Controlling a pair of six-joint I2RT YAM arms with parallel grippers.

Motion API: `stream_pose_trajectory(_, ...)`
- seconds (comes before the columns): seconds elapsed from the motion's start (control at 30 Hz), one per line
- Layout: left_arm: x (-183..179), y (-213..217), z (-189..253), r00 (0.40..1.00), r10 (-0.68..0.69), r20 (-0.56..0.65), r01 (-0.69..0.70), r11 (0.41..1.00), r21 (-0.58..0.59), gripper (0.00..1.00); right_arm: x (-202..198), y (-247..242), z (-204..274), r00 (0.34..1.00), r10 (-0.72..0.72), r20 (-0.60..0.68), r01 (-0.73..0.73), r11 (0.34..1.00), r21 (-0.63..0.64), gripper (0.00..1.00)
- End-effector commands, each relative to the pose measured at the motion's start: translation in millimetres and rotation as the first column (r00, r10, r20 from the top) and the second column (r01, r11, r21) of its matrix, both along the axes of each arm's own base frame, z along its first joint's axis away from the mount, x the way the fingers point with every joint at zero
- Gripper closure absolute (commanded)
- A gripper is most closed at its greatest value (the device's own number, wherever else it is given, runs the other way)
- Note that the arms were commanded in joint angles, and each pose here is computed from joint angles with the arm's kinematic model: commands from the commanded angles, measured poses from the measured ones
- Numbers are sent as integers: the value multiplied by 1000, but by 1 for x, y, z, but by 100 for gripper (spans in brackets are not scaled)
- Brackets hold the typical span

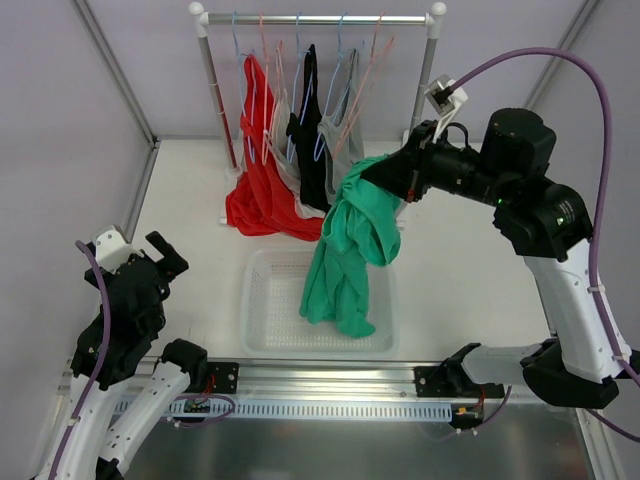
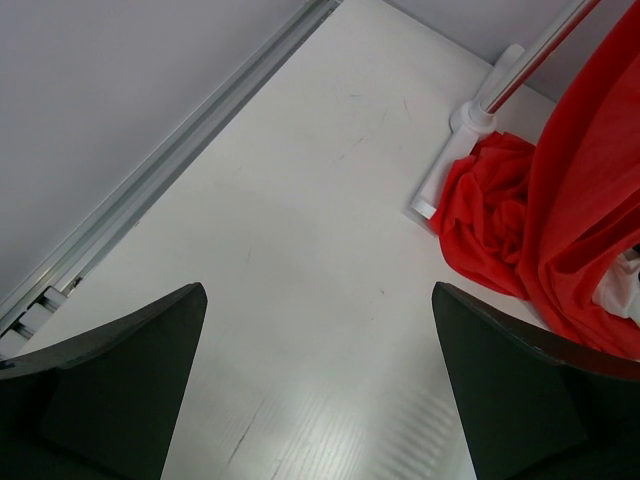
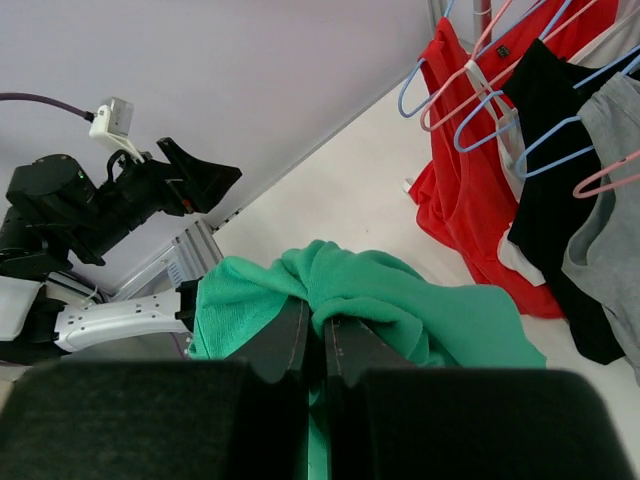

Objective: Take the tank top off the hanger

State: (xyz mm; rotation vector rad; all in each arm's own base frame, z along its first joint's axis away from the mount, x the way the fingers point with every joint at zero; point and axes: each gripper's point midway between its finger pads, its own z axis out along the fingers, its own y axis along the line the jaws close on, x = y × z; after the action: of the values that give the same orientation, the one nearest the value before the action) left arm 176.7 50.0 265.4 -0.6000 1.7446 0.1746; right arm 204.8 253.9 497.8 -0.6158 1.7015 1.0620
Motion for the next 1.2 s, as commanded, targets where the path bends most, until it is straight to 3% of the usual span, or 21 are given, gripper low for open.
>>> stream_pose_trajectory(0.0,-1,-1,9,1000,-1,31,2,1000,-23,1,3,-6,25,987,-56,148,53,998,27,100)
stream_pose_trajectory(0.47,-4,2,10,999,9,42,-8,1000,-24,1,-10,27,-36,997,24,76,-23,1000,-6,100)
stream_pose_trajectory(0.5,-3,2,10,999,11,44,-10,1000,-26,1,-8,32,-58,1000,21,7,-21,1000,-14,100)
stream_pose_trajectory(0.93,-6,6,12,998,34,56,-32,999,-26,1,-19,83,-188,964,74,-253,-76,997,1,100)
stream_pose_trajectory(1.17,-6,7,9,998,34,49,-33,999,-19,2,-15,81,-308,898,-46,-439,-12,992,-129,100)
